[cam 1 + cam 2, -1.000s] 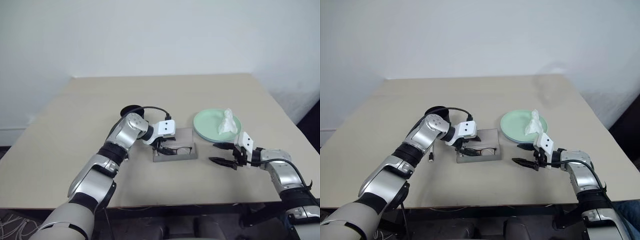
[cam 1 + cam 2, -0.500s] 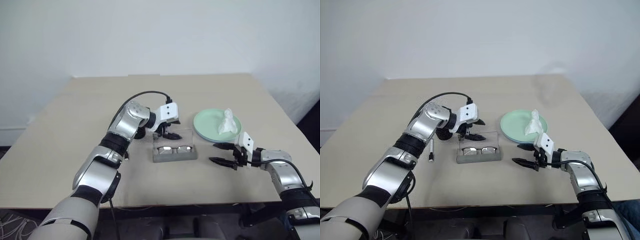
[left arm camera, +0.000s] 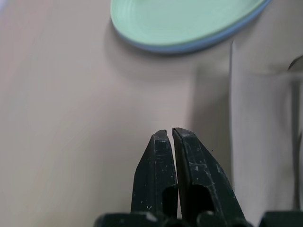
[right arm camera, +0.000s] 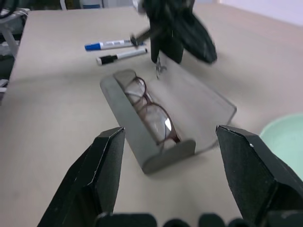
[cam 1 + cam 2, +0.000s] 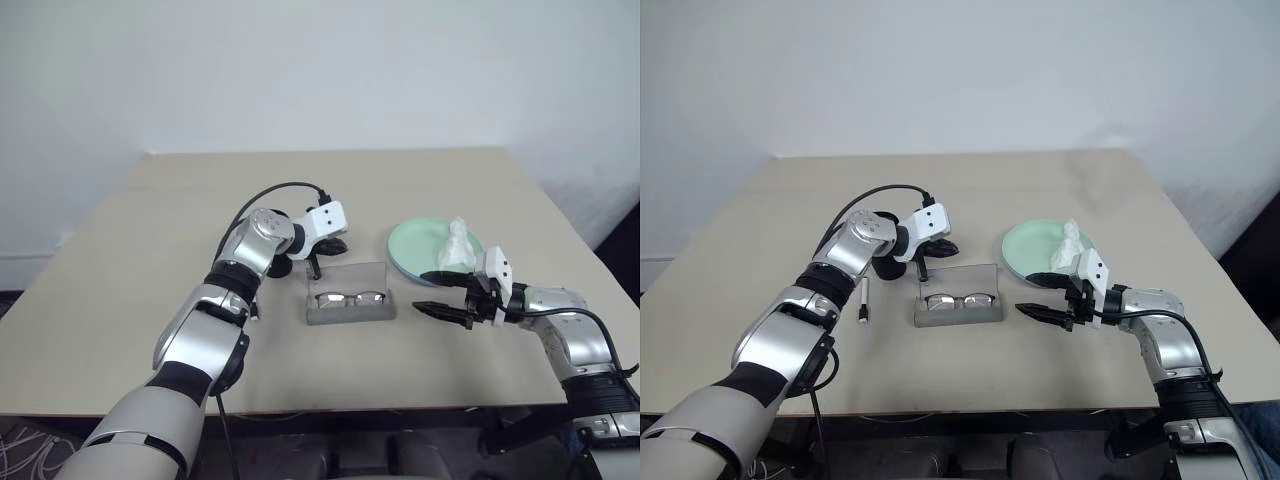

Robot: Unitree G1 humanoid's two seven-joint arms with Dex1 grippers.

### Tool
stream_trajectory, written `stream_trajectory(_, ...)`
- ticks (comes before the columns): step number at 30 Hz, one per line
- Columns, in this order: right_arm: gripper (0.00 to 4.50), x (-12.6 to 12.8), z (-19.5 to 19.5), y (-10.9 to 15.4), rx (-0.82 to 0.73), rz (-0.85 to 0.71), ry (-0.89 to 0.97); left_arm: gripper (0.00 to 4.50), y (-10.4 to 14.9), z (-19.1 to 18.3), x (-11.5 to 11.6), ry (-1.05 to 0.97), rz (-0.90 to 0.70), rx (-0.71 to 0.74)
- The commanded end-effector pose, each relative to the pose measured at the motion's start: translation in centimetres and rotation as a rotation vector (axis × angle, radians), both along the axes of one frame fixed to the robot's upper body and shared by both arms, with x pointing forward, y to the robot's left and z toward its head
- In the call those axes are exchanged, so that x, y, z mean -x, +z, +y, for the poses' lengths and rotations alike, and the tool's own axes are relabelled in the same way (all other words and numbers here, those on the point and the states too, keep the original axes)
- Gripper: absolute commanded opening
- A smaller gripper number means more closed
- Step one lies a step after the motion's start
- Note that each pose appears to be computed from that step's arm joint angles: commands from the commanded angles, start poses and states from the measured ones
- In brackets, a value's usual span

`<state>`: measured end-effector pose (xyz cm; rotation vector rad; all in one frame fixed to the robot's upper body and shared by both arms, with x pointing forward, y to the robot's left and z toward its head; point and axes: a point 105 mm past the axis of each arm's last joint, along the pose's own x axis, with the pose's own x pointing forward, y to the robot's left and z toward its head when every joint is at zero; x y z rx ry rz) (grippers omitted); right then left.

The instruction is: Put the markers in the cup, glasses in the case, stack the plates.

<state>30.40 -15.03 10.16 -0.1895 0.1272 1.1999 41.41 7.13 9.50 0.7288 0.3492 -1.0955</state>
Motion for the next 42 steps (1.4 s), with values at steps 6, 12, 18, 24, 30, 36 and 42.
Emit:
stream_trajectory(6, 3.33, -0.5, 0.2, 2.4, -0.028, -0.077, -0.003, 0.02, -0.9, -0.6, 1.3, -0.123, 0.059, -0.059)
stream_trajectory(12, 3.33, -0.6, 0.2, 2.5, -0.033, -0.081, -0.008, 0.02, -0.4, -0.7, 3.1, -0.219, 0.156, 0.008)
stream_trajectory(18, 3.33, -0.7, 0.3, 2.4, -0.032, -0.084, -0.008, 0.02, -0.2, -0.7, 5.7, -0.325, 0.203, 0.03)
stream_trajectory(24, 3.33, -0.9, 0.4, 2.5, -0.032, -0.085, -0.005, 0.02, -1.1, -0.3, 7.4, -0.342, 0.211, -0.005)
stream_trajectory(30, 3.33, -1.0, 0.6, 2.4, -0.025, -0.084, 0.002, 0.02, -0.5, 0.0, 7.0, -0.263, 0.168, 0.048)
stream_trajectory(36, 3.33, -1.1, 0.7, 2.4, -0.023, -0.085, 0.011, 0.02, 2.7, 0.8, 6.6, -0.127, 0.102, 0.249)
stream_trajectory(42, 3.33, -1.3, 0.8, 2.1, -0.017, -0.074, 0.028, 0.02, 4.1, 3.9, 9.0, 0.058, 0.062, 0.453)
